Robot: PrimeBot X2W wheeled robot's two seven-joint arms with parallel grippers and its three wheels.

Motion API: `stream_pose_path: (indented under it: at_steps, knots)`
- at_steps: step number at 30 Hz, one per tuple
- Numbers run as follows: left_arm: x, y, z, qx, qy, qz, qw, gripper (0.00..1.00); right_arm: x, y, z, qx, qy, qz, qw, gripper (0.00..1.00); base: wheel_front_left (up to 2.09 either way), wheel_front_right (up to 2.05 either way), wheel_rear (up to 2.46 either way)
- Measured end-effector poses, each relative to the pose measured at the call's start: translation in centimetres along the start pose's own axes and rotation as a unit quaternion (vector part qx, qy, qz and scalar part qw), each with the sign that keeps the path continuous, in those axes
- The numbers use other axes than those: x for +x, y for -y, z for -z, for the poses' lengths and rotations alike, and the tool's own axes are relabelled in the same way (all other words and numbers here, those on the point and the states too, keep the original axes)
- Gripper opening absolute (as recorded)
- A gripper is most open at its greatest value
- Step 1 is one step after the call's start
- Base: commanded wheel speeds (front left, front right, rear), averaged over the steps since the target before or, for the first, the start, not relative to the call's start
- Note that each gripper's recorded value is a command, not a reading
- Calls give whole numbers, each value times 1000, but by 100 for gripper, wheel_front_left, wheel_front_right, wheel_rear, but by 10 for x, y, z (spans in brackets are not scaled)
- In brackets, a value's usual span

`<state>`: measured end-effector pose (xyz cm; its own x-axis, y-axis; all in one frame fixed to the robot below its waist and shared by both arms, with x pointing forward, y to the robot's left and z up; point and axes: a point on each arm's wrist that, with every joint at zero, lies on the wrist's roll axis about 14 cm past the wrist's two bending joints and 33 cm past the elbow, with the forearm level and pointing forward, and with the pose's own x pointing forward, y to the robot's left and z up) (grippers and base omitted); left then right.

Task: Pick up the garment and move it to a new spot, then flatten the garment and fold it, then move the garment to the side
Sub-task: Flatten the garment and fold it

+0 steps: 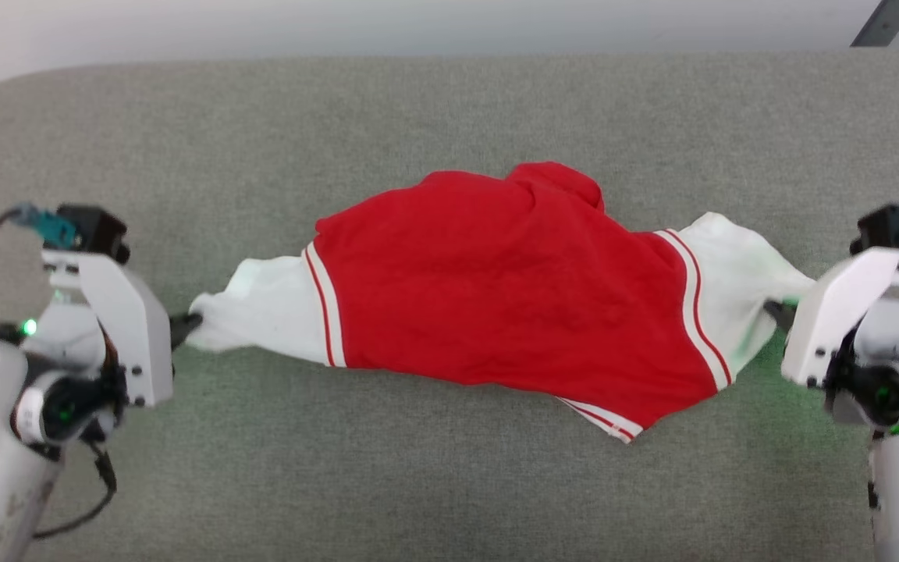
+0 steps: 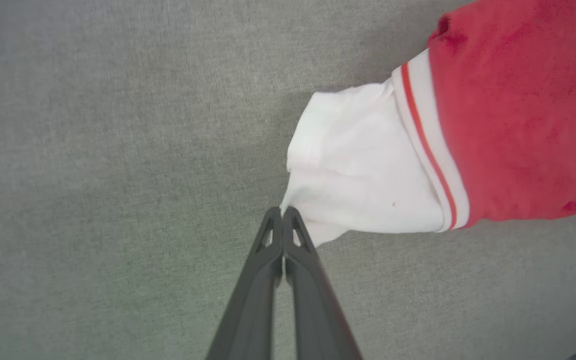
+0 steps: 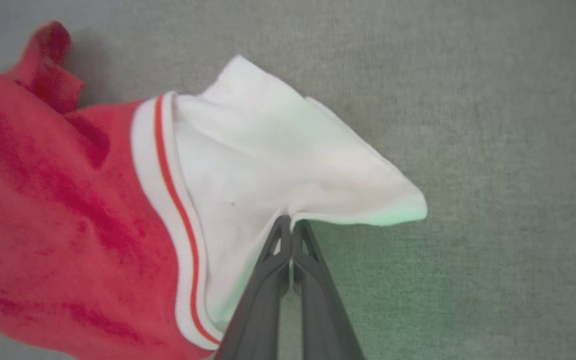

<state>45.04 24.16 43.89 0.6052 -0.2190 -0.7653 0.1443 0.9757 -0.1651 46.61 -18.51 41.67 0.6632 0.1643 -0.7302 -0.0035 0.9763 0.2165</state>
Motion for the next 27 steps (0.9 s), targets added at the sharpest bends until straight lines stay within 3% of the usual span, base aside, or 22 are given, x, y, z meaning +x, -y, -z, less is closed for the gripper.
stream_pose_path:
  at_steps: [7, 12, 18, 24, 27]
  knots:
    - [-41, 17, -72, 45, 91, 11, 995, 0, -34, -37, -71, 10, 85, -66, 994, 0, 0, 0, 0]
    - [-88, 25, -131, 71, 170, 3, 983, 0, -75, -61, -132, 18, 165, -112, 980, 0, 0, 0, 0]
    - [-160, 35, -196, 104, 273, -16, 956, 0, -129, -88, -197, 41, 257, -165, 951, 0, 0, 0, 0]
    - [-229, 45, -243, 121, 362, -39, 924, 0, -187, -117, -250, 65, 349, -222, 908, 0, 0, 0, 0]
    - [-258, 49, -257, 124, 391, -50, 911, 0, -210, -133, -265, 59, 378, -239, 892, 0, 0, 0, 0]
